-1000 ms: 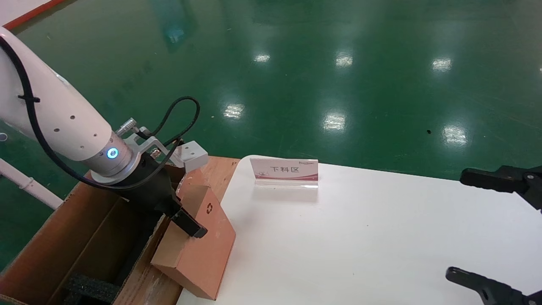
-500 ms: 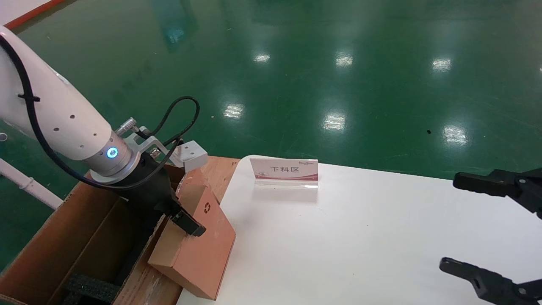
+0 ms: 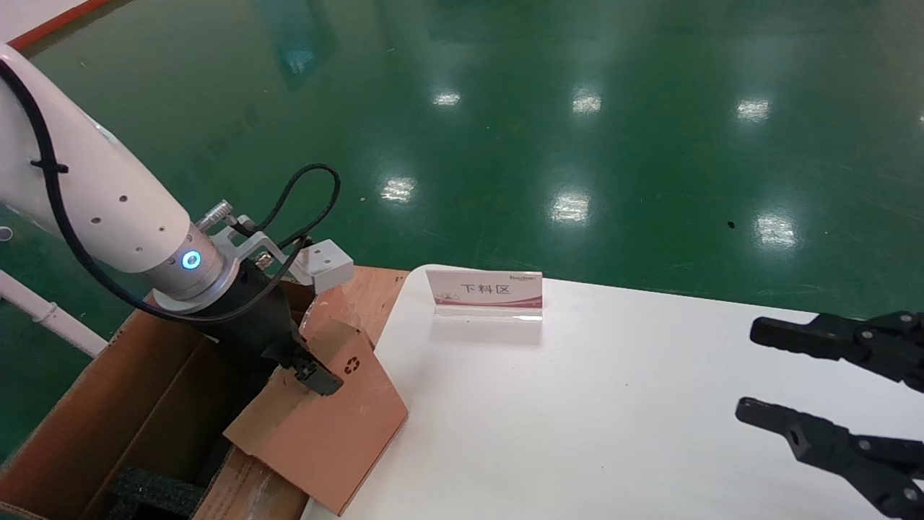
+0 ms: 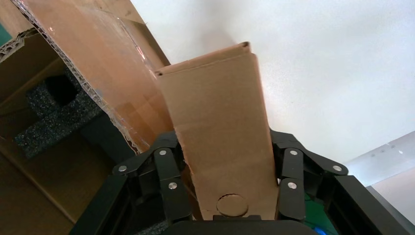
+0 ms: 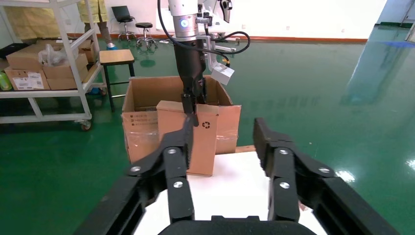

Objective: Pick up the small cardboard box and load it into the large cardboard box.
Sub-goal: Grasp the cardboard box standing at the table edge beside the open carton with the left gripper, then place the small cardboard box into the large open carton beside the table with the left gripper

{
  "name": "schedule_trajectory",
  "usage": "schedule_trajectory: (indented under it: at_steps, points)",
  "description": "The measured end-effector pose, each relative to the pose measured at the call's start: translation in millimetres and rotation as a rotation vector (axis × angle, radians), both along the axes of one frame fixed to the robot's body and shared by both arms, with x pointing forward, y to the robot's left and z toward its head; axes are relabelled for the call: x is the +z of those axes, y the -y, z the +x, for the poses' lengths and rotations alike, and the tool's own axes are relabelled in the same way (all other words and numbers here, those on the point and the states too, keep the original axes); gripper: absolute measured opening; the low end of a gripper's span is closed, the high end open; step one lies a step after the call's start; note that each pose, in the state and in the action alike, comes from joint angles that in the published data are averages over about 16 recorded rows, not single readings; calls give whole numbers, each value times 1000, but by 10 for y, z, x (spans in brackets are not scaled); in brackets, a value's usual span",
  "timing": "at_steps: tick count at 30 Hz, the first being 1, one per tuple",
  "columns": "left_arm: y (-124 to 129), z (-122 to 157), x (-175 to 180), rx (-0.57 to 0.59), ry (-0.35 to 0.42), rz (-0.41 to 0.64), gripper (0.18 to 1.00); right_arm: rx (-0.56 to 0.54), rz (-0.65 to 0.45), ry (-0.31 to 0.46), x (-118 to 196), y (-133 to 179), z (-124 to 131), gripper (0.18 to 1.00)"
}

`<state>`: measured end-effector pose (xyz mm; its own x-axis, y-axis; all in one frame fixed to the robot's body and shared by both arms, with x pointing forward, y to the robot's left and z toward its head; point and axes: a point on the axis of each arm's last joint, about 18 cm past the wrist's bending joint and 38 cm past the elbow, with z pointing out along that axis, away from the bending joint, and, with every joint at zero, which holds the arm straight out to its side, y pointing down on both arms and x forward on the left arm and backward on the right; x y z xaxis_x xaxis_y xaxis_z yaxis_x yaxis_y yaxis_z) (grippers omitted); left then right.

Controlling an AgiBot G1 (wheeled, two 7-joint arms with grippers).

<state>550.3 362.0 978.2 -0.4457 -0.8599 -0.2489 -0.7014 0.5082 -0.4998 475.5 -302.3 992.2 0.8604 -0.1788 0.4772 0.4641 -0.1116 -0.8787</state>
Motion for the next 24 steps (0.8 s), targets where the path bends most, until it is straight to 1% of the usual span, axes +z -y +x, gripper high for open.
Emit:
schedule_trajectory:
  at_steps: [5, 7, 9, 12, 16, 19, 21, 24]
  points:
    - [-6, 10, 116, 0, 30, -5, 488, 0, 0, 0, 0, 0, 0, 501]
    - [-10, 10, 219, 0, 57, -7, 459, 0, 0, 0, 0, 0, 0, 450]
    - [-14, 6, 362, -1, 94, -9, 438, 0, 0, 0, 0, 0, 0, 416]
    - [-18, -18, 639, -1, 164, -15, 407, 0, 0, 0, 0, 0, 1, 354]
    - [-33, -105, 1103, -1, 276, -20, 399, 0, 0, 0, 0, 0, 1, 294]
    - [-56, -220, 1474, 0, 362, -12, 394, 0, 0, 0, 0, 1, 1, 252]
    - [-76, -312, 1700, 2, 409, 1, 392, 0, 0, 0, 0, 1, 1, 238]
    - [-126, -469, 1979, 12, 455, 29, 390, 0, 0, 0, 0, 1, 1, 216]
